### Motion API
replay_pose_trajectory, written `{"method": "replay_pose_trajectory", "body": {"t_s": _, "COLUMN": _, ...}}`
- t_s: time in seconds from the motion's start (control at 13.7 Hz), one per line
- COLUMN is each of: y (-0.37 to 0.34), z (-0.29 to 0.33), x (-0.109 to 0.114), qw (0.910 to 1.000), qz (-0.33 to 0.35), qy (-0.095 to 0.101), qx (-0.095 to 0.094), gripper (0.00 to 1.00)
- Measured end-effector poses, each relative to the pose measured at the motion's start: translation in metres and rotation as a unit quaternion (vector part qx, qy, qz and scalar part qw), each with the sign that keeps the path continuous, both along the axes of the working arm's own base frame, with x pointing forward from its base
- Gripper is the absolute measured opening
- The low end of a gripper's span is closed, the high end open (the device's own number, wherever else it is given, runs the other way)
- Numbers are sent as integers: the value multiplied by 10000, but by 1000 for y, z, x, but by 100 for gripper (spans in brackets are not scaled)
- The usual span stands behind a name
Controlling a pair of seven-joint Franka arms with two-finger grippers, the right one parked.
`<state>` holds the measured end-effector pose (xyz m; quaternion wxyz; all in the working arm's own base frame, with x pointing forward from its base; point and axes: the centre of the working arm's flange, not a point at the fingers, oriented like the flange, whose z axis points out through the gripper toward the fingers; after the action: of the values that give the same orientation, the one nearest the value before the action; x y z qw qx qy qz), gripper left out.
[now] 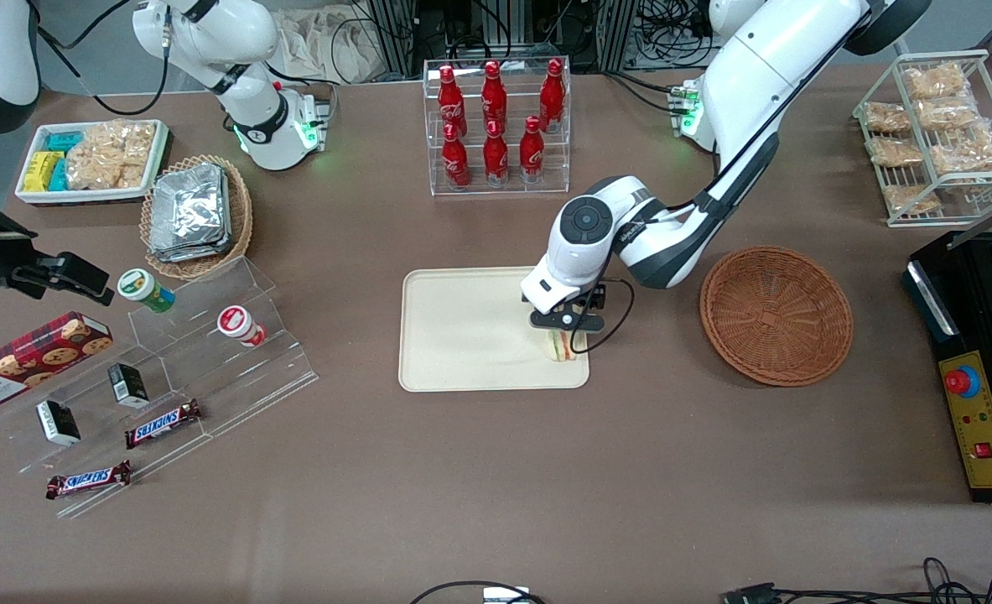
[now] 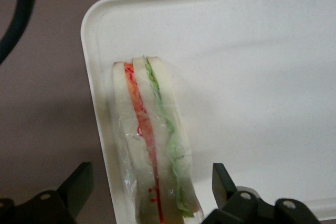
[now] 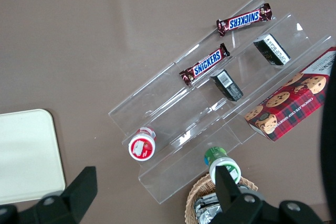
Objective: Place sandwich from basket to tray
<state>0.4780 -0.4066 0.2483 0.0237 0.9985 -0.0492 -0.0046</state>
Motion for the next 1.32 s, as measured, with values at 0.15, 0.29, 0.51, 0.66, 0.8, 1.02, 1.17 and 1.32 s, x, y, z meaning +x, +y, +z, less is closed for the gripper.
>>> {"method": "replay_pose_trajectory", "body": {"t_s": 0.15, "y": -1, "z": 25, "x": 13, "qw": 9998, "qz": 60, "qy": -170, "qx": -15, "gripper": 100}}
{"method": "replay_pose_trajectory", "body": {"t_s": 0.29, "y": 0, "z": 65, "x": 29, "qw": 9993, "qz": 180, "qy": -278, "qx": 143, "gripper": 100}}
{"method": "replay_pose_trajectory", "body": {"t_s": 0.51, "y": 5, "z": 157, "x": 56, "qw": 9976, "qz": 560, "qy": -294, "qx": 289, "gripper": 100}}
{"method": "replay_pose_trajectory", "body": {"t_s": 0.66, "y": 14, "z": 222, "x": 64, "qw": 9969, "qz": 597, "qy": -316, "qx": 407, "gripper": 100}}
{"method": "replay_pose_trajectory", "body": {"t_s": 0.8, "y": 34, "z": 274, "x": 68, "qw": 9971, "qz": 411, "qy": -303, "qx": 569, "gripper": 100}}
{"method": "replay_pose_trajectory", "body": {"t_s": 1.02, "y": 96, "z": 325, "x": 74, "qw": 9968, "qz": 216, "qy": -101, "qx": 757, "gripper": 100}}
{"method": "replay_pose_trajectory", "body": {"t_s": 1.17, "y": 153, "z": 349, "x": 82, "qw": 9972, "qz": 387, "qy": 92, "qx": 626, "gripper": 100}}
{"method": "replay_pose_trajectory", "body": {"t_s": 1.32, "y": 212, "z": 359, "x": 83, "qw": 9973, "qz": 469, "qy": 171, "qx": 532, "gripper": 100}}
